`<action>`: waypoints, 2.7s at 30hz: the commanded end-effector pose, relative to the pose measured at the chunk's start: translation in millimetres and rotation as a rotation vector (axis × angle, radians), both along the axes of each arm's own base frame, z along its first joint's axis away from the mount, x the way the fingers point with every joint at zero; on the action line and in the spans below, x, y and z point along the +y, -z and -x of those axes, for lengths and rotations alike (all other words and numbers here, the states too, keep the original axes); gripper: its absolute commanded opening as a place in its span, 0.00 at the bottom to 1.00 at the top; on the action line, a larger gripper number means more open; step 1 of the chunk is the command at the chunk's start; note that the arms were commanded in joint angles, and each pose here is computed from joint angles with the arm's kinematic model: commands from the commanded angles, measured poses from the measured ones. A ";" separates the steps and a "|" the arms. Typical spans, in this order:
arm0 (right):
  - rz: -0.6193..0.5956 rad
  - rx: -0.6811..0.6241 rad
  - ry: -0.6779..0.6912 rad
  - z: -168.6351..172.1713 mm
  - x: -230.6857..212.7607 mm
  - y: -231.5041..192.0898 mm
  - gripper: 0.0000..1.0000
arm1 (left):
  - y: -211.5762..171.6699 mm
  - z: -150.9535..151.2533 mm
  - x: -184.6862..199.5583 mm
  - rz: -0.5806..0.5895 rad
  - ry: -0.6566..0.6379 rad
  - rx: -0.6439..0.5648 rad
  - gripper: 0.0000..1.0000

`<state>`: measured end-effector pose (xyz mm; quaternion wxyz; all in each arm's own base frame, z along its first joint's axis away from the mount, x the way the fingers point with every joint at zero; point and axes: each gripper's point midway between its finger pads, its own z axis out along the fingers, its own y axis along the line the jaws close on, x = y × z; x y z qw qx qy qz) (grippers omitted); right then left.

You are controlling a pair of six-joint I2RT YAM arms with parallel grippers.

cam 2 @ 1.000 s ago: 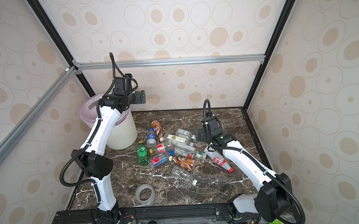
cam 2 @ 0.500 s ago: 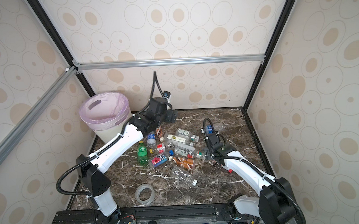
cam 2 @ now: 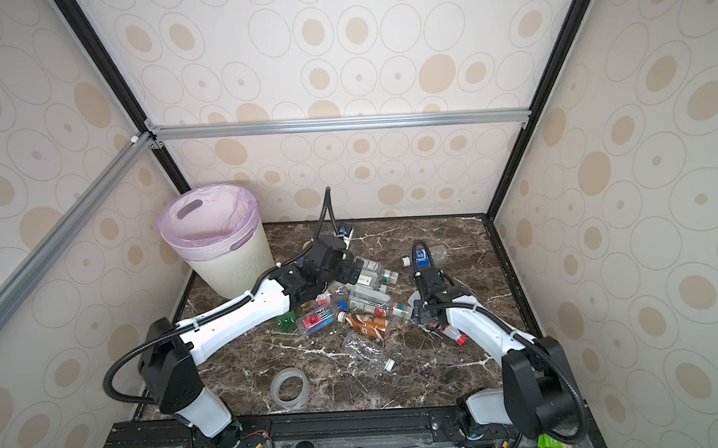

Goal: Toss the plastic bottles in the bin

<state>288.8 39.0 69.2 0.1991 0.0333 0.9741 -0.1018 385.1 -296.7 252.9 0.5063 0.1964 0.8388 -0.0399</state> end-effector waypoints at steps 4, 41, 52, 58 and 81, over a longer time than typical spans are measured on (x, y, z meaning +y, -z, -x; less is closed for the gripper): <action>0.044 0.101 -0.040 -7.4 2.2 10.8 0.92 | -23.7 -4.7 -3.4 0.154 -0.034 -0.057 0.99; -0.322 -0.271 -0.239 -63.6 80.7 -108.3 0.44 | -40.5 -15.2 -15.7 0.556 0.069 0.170 0.99; -0.416 -0.472 -0.546 -66.5 180.7 -171.2 0.44 | -77.4 -3.4 -24.2 0.737 0.215 0.205 0.99; -0.455 -0.509 -0.588 -69.1 209.0 -186.2 0.43 | -76.7 -1.2 -15.1 0.799 0.222 0.234 0.99; -0.589 -0.543 -0.621 -63.0 244.8 -199.4 0.44 | -58.6 -7.3 -20.1 0.898 0.238 0.302 0.80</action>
